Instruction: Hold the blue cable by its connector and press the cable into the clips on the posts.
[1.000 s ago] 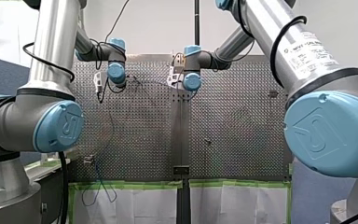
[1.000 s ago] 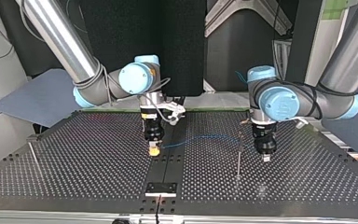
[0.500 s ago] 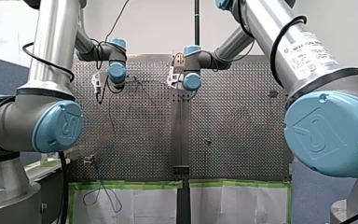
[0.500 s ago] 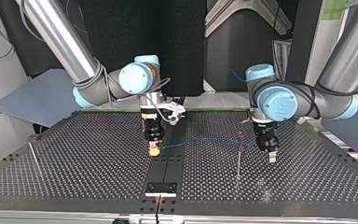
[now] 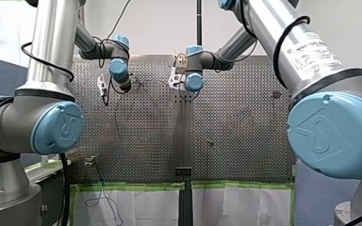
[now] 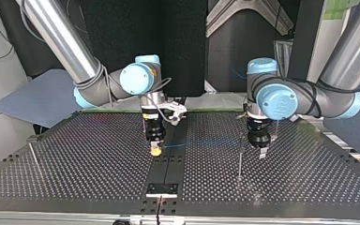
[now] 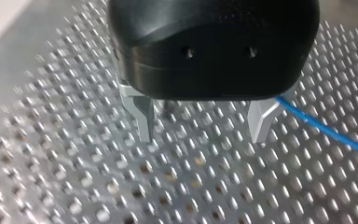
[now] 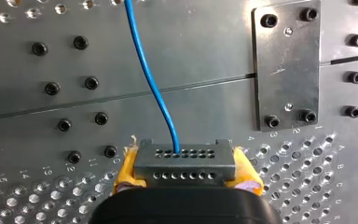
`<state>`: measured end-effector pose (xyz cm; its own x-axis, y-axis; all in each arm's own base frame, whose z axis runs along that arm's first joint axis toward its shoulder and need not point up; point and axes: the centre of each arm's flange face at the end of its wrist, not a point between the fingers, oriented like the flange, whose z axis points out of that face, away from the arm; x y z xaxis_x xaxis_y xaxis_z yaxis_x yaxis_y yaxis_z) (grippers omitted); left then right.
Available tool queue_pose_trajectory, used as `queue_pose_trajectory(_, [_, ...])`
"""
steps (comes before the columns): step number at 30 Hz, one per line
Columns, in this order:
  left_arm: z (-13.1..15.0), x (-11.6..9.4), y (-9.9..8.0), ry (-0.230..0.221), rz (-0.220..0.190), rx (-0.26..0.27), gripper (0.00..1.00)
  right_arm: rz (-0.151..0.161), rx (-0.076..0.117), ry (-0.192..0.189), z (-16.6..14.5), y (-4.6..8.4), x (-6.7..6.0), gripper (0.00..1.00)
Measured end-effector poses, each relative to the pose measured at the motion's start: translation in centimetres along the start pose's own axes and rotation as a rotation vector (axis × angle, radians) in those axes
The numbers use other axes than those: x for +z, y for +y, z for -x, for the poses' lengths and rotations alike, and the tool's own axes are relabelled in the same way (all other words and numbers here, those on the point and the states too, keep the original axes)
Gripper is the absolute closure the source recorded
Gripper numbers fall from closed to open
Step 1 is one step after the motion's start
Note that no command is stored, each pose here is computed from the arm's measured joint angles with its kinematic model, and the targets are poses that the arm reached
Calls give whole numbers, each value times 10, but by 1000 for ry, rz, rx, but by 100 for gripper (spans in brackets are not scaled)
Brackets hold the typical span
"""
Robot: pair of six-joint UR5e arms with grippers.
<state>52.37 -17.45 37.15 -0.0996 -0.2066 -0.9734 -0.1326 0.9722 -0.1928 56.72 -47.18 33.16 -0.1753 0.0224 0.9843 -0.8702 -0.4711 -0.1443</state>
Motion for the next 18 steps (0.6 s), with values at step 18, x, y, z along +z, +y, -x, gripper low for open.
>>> queue_pose_trajectory(18, [10,-50,-2,37,-8,-37,0,-10,4,-6,0,-5,-3,100])
